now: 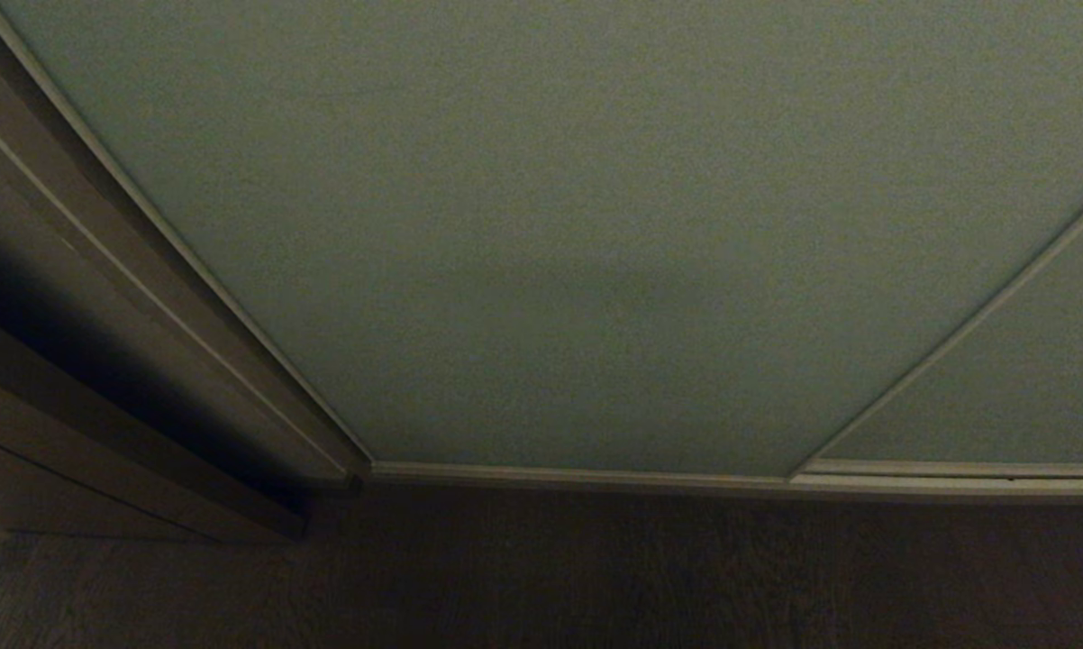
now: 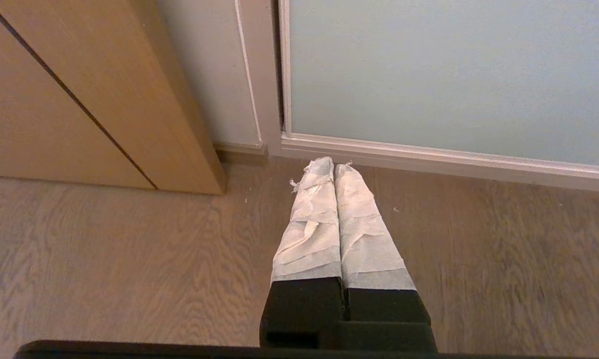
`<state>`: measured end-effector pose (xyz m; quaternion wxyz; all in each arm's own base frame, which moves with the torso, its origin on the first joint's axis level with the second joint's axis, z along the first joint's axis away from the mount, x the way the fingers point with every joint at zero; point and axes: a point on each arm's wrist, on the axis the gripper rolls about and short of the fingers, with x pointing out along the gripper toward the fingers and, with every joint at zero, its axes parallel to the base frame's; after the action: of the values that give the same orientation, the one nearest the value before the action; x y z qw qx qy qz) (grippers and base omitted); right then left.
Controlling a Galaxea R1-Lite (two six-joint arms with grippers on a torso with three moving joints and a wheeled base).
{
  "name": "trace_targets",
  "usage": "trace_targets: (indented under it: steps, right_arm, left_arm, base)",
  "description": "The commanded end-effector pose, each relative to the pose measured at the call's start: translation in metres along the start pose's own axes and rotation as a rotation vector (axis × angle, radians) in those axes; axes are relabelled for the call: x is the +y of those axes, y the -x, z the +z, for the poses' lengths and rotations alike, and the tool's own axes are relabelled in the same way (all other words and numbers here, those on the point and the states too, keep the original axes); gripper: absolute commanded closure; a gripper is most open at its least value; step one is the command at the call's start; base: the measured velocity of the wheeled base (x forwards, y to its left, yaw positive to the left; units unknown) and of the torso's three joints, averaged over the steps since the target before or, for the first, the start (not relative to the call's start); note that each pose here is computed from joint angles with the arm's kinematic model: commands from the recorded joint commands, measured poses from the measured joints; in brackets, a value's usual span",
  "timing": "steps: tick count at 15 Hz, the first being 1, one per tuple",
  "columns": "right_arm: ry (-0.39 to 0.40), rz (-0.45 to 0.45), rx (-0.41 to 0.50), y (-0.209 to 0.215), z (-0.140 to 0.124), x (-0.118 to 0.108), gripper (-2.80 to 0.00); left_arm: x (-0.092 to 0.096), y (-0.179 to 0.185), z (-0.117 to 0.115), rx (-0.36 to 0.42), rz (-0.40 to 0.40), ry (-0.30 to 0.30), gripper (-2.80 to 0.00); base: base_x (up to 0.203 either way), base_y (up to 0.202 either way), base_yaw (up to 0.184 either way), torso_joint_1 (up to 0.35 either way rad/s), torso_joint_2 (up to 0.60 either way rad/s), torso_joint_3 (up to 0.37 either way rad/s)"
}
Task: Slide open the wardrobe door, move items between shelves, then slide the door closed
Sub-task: Open the door
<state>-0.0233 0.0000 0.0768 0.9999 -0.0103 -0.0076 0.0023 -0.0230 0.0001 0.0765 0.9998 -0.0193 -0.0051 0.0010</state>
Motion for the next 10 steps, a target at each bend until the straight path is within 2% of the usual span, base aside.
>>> trace_targets:
  steps: [1, 10]
  right_arm:
    - [0.001, 0.001, 0.003, -0.0002, 0.0, 0.0, 0.0]
    - [0.001, 0.002, 0.003, -0.0002, 0.0, 0.0, 0.0]
  left_arm:
    - [0.0, -0.0002, -0.0002, 0.002, 0.001, 0.0, 0.0]
    - [0.0, -0.0001, 0.0, 0.001, 0.001, 0.0, 0.0]
  base:
    - [0.0, 0.0, 0.0, 0.0, 0.0, 0.0]
    - [0.0, 0.0, 0.0, 0.0, 0.0, 0.0]
